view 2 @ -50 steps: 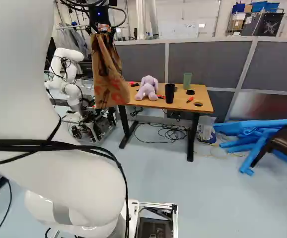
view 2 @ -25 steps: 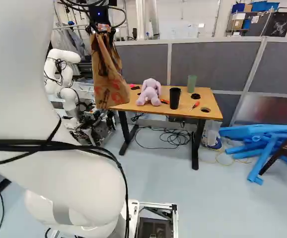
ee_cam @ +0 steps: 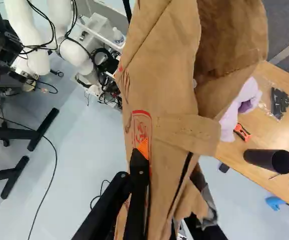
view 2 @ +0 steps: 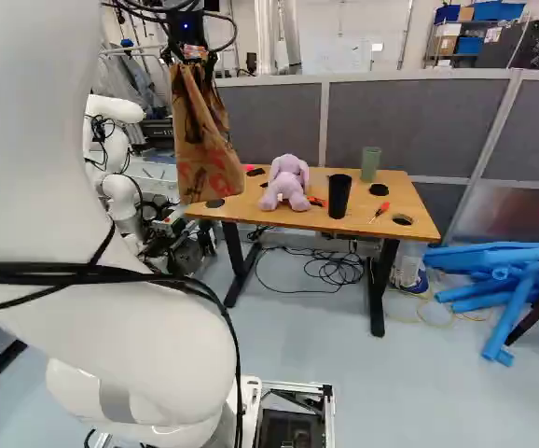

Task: Pick up the bag on the ground and place it on the table

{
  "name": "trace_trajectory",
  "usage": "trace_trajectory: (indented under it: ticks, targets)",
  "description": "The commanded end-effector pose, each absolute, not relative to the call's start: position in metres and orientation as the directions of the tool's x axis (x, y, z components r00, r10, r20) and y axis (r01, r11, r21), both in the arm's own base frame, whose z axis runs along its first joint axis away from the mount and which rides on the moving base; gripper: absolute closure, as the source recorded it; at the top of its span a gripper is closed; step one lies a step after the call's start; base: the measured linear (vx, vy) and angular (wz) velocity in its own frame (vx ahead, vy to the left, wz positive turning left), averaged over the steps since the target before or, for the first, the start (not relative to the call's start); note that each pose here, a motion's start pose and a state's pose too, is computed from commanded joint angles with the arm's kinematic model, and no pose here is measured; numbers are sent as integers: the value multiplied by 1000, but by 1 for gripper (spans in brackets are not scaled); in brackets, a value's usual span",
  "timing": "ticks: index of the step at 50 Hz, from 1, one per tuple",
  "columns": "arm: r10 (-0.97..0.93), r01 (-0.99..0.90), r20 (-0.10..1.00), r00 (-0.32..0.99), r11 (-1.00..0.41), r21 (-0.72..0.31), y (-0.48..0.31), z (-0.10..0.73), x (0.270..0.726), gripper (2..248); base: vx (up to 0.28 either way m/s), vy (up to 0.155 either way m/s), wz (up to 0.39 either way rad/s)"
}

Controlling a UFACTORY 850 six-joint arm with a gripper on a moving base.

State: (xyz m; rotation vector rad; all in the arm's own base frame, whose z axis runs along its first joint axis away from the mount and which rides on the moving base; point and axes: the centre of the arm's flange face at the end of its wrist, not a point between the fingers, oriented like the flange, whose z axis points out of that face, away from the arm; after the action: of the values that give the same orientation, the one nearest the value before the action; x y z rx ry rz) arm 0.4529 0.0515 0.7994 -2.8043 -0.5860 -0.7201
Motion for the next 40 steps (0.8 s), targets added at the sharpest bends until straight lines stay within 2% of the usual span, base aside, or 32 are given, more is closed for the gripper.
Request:
trace_trajectory:
  ticks: [32,40]
  targets:
    - [328,419,496,804,-904,-81,51,799,453,229,197,89,-29]
    - [330,421,495,804,-903,-81,53,799,457,229,121,57,-27]
